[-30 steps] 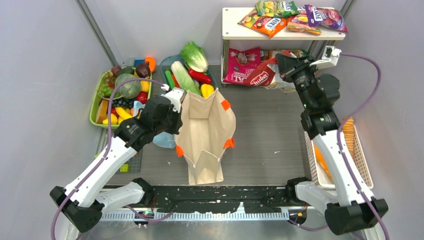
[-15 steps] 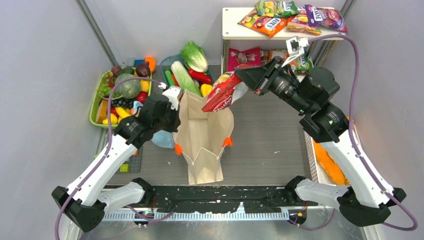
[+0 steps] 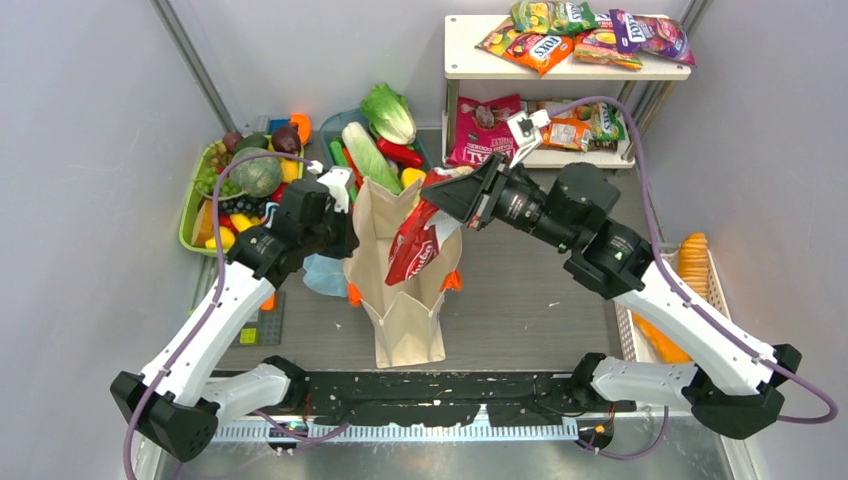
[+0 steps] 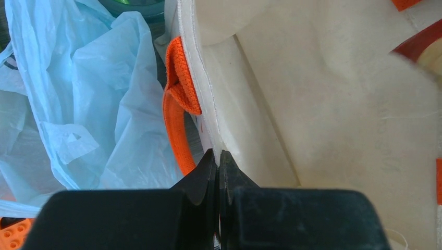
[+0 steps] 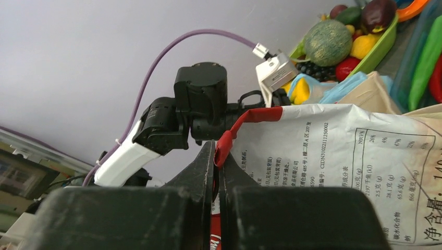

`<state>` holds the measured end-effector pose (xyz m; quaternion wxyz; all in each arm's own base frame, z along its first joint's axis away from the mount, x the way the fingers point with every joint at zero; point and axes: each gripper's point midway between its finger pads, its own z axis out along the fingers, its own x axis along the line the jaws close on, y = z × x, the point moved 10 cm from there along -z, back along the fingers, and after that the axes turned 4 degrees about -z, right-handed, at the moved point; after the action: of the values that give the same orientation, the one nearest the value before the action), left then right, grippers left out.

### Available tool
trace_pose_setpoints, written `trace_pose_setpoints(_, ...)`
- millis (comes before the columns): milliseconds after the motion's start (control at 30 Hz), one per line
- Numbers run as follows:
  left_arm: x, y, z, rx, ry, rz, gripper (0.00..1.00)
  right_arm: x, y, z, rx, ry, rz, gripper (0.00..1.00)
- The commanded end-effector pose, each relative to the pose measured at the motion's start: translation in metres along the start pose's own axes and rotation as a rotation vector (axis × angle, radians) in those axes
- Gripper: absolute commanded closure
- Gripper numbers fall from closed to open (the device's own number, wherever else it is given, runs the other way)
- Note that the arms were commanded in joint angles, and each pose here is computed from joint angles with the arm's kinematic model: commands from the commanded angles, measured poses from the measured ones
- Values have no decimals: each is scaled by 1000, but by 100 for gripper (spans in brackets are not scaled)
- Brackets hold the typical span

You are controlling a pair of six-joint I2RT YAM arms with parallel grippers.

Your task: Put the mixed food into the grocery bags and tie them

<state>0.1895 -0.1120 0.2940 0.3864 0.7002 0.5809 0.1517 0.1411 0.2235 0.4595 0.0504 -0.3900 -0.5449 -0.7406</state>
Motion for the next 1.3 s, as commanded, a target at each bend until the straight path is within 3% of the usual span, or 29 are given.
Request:
trace_pose_setpoints(0, -8, 17, -5, -74, -66, -4, 100, 23, 8, 10, -92, 119, 39, 95)
trace_pose_setpoints(333, -5, 17, -6, -88, -38, -6, 100, 19, -3, 39, -63, 140, 98, 95)
trace_pose_setpoints(567, -4, 17, -5, -81, -31, -12, 100, 5, -32, 33, -10, 106, 181, 95)
trace_pose_setpoints(933, -5, 15, -16, -107, -41, -28, 100, -25, -71, 44, 4, -4, 147, 95)
trace_pose_setpoints(1100, -3, 13, -17, -100, -21, -36, 100, -52, -48, 72, -38, -34, 102, 95)
trace_pose_setpoints(1267, -4, 12, -15, -97, -34, -31, 100, -77, -31, 101, 94, 61, 97, 95)
